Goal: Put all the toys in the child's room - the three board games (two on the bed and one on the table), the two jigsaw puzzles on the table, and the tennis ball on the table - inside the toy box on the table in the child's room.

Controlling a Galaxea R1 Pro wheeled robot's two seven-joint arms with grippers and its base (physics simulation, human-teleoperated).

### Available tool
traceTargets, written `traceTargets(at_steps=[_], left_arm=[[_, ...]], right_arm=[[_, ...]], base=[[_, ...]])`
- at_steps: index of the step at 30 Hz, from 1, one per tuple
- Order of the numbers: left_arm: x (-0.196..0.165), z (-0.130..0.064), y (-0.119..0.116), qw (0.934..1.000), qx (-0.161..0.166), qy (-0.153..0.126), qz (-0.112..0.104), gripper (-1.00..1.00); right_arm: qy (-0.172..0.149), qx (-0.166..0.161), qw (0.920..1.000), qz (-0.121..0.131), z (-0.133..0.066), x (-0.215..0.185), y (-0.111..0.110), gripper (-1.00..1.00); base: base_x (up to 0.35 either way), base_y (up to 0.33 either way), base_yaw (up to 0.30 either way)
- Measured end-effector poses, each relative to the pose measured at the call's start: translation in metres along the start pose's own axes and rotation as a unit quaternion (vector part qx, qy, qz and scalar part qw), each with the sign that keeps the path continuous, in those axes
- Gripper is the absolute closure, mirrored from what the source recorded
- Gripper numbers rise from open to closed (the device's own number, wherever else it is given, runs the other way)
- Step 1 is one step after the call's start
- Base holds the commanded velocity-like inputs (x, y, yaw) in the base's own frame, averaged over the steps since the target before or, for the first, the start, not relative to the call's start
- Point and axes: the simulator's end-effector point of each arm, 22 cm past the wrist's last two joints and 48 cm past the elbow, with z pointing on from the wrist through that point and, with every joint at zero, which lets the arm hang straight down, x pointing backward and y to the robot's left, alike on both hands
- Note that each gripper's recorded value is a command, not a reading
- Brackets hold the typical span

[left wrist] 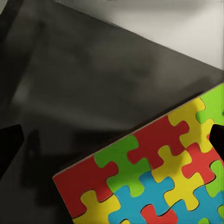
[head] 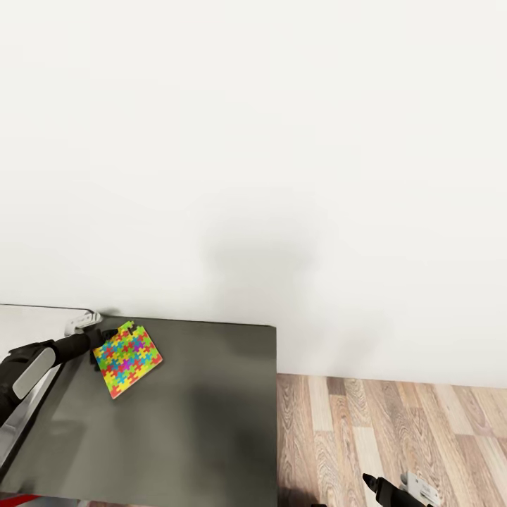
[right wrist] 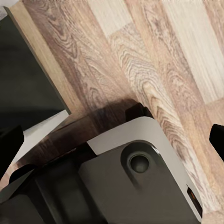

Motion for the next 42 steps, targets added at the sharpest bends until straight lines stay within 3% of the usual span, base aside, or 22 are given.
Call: traceTargets(at_steps=[25, 42], left_arm=[[-0.0005, -0.0003, -0.0001, 1.0, 0.0, -0.001, 0.0, -1.0], [-0.0001, -0.0001, -0.0004, 1.0, 0.0, 0.0, 0.0, -1.0]], right_arm=[[0.0, 0.0, 1.0, 0.0, -0.0001, -0.0002, 0.0004, -1.0], [0.0, -0.001, 1.0, 0.0, 0.0002, 0.0005, 0.0014, -1.0]], base=[[-0.034, -0.046, 0.0], [-0.026, -0.134, 0.0]])
